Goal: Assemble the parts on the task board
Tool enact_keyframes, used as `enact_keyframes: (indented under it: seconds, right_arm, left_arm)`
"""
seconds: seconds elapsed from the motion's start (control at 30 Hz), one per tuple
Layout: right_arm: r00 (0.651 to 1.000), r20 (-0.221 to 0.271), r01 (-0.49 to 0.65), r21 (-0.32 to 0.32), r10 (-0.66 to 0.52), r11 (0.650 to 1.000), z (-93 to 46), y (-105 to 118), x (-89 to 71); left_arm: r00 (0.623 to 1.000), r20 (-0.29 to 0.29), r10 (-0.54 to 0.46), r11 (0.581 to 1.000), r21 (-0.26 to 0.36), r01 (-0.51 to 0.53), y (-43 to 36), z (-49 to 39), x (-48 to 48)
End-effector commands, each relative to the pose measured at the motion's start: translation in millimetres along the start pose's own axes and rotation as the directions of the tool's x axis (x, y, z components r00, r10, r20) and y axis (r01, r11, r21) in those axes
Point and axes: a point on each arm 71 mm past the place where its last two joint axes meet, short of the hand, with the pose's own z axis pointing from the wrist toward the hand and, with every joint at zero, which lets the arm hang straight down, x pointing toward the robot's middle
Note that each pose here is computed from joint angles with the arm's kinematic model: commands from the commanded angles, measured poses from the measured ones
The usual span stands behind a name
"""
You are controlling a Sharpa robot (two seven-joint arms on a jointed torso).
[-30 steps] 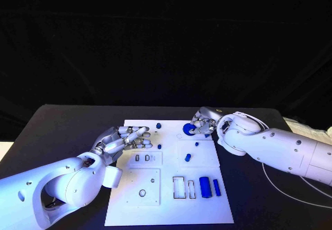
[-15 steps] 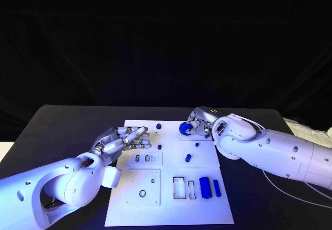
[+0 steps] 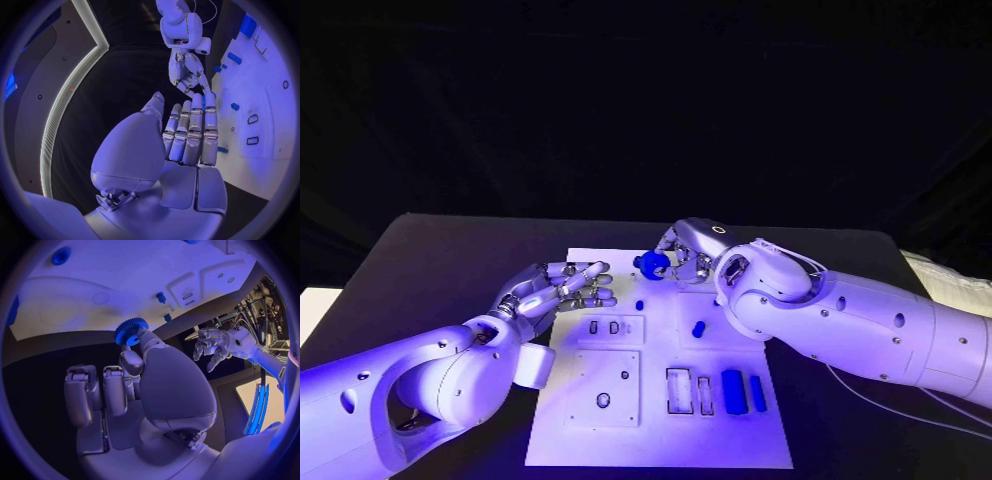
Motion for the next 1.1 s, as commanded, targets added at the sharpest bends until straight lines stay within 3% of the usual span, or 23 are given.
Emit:
enact_keyframes:
  seconds: [0.03, 0.53, 1.1]
  right_arm:
    - [1.000, 0.015, 0.004, 0.000, -0.004, 1.000, 4.0, 7, 1.5]
    - [0.999, -0.028, 0.020, 0.010, -0.020, 1.000, 23.2, 16, 21.1]
    - [0.996, -0.081, 0.039, -0.008, -0.039, 0.999, 24.2, 21, 32.3]
  left_arm:
    - [1.000, -0.019, -0.017, 1.000, 0.007, 0.017, -0.9, 0.4, 2.7]
    - [1.000, -0.023, -0.019, 1.000, 0.007, 0.019, -1.0, 0.5, 4.3]
    - [1.000, -0.024, -0.020, 1.000, 0.007, 0.020, -1.0, 0.5, 4.3]
